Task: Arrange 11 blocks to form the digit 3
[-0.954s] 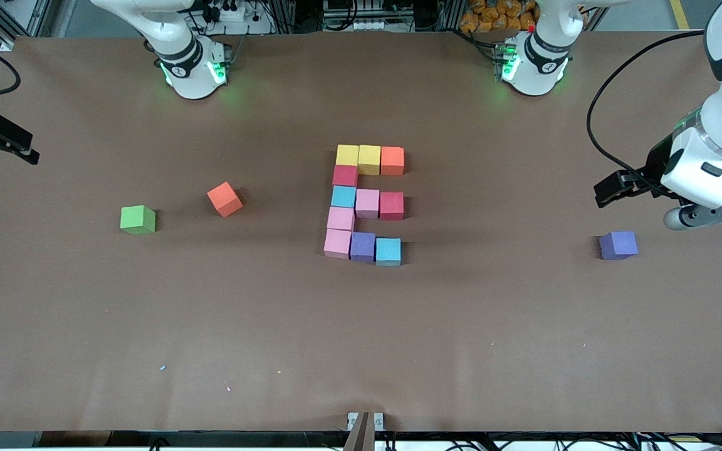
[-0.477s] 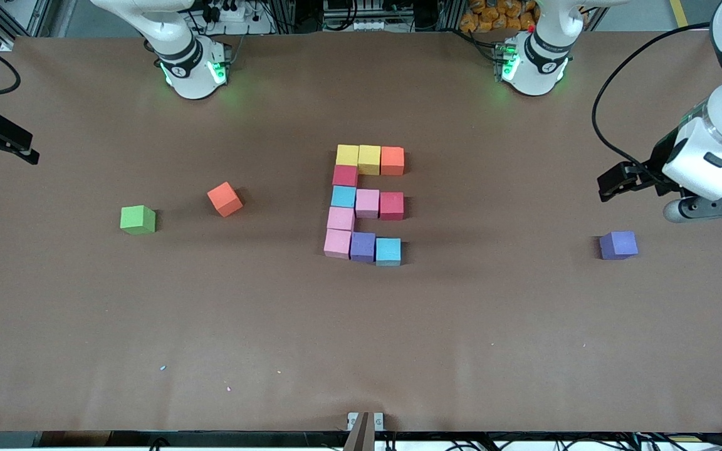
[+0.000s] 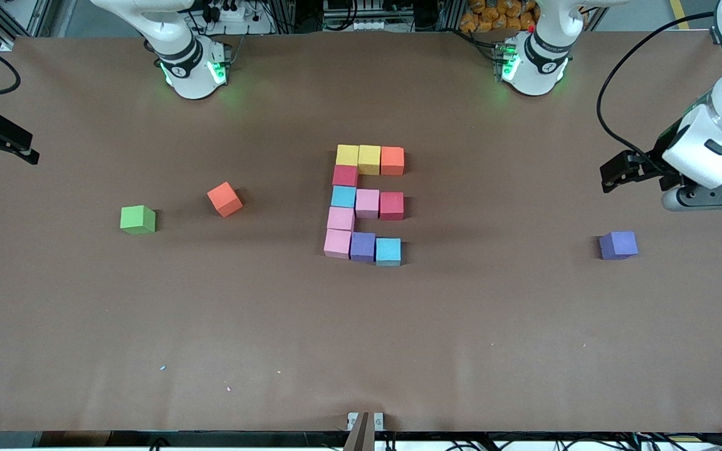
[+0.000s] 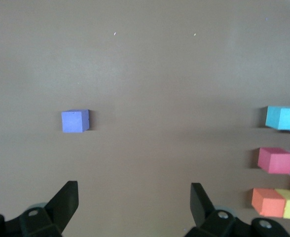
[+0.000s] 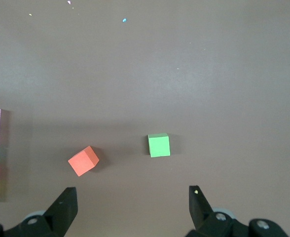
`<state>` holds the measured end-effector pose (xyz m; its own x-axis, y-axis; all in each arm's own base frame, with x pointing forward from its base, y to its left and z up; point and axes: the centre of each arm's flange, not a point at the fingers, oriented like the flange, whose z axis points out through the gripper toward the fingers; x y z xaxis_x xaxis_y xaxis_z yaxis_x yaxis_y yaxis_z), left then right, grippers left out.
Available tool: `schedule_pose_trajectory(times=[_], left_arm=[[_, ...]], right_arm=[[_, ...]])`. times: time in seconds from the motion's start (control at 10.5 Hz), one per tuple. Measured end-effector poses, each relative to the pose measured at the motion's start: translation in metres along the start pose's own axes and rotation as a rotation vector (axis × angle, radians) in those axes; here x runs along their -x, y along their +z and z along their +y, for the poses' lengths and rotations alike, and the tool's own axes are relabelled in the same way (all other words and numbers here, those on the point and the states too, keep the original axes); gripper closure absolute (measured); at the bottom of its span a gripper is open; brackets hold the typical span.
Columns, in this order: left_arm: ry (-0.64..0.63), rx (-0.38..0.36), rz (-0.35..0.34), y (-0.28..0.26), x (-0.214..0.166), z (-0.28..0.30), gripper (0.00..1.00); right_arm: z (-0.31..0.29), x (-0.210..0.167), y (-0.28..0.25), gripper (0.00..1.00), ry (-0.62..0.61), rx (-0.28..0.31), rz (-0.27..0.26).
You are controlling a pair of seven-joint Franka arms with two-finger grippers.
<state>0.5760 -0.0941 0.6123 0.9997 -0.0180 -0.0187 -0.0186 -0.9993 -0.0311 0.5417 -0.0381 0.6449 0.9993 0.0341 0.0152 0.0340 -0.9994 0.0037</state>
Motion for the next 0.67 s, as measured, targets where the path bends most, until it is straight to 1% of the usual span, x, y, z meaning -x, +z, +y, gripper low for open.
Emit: schedule_pose_trajectory(times=[0.29, 0.38, 0.67], left_arm=[[0.0, -0.004, 0.004, -0.008, 0.025, -0.008, 0.0], [0.0, 0.006, 0.007, -0.012, 0.031, -0.008, 0.0], [-0.006, 0.021, 0.0, -0.01, 0.034, -0.005, 0.0]], right_arm=[[0.0, 0.0, 0.0, 0.0, 0.001, 0.0, 0.0], [0.0, 0.0, 0.0, 0.0, 0.001, 0.0, 0.0], [0.0, 0.0, 0.0, 0.0, 0.001, 0.0, 0.0]])
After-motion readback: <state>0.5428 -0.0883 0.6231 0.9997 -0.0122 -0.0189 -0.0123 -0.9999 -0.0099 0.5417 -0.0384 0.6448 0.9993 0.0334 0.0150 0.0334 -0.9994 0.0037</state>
